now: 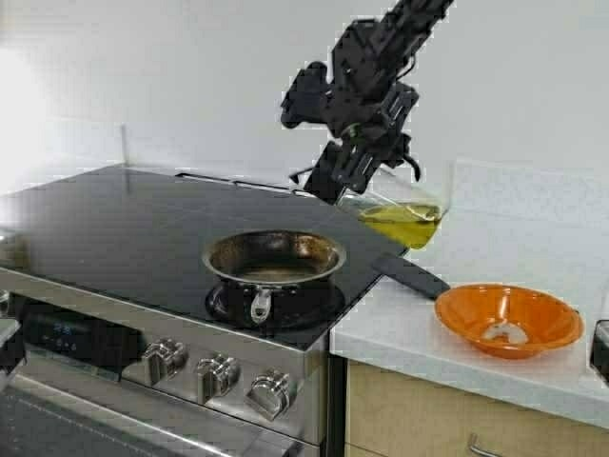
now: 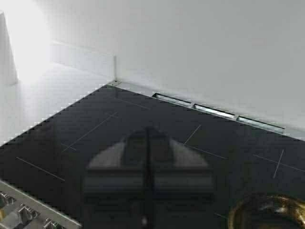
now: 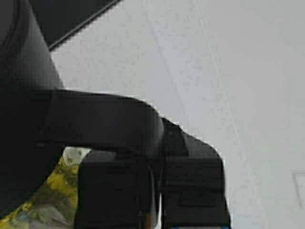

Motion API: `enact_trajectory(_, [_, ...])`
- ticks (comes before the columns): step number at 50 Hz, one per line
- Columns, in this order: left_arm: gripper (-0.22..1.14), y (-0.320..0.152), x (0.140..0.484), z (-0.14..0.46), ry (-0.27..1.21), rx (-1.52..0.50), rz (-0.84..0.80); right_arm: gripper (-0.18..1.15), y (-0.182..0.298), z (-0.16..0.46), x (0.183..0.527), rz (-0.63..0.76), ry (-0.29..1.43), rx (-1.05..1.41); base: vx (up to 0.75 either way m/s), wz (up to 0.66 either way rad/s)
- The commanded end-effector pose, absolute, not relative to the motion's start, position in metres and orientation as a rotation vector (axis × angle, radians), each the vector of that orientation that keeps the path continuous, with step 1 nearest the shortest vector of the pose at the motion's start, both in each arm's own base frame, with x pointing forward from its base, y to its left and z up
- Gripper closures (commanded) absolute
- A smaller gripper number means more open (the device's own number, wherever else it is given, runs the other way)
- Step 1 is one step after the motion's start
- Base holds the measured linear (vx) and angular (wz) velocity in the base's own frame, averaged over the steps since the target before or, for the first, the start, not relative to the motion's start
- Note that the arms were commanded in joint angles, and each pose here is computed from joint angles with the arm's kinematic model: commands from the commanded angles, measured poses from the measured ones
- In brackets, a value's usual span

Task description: Add oil to the pan and cook the shrimp and serve it

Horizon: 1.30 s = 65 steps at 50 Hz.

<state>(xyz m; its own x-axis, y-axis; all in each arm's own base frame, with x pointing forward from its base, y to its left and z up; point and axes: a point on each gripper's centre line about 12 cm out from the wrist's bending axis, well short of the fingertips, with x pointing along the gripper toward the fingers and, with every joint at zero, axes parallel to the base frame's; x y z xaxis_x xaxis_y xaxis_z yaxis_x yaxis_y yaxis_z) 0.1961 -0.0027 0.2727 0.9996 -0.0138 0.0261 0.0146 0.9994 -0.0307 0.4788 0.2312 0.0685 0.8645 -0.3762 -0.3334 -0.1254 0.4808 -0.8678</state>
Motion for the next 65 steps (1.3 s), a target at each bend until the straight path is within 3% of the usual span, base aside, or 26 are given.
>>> enact_trajectory(1, [0.89,-0.003,0.198,0.278,-0.038,-0.035,-0.014,0.89,0.244,0.097,0.492,-0.199,0.466,-1.029,0.0,0.0])
enact_trajectory(32, [0.89,-0.003,0.198,0.278,-0.038,-0.037,-0.014,0.89,0.278,0.092,0.5,-0.177,0.418,-1.451,0.0,0.0])
enact_trajectory(65, [0.89,-0.003,0.197,0.277,-0.04,-0.037,-0.014,0.89,0.296,0.093,0.501,-0.152,0.271,-1.694,0.0,0.0])
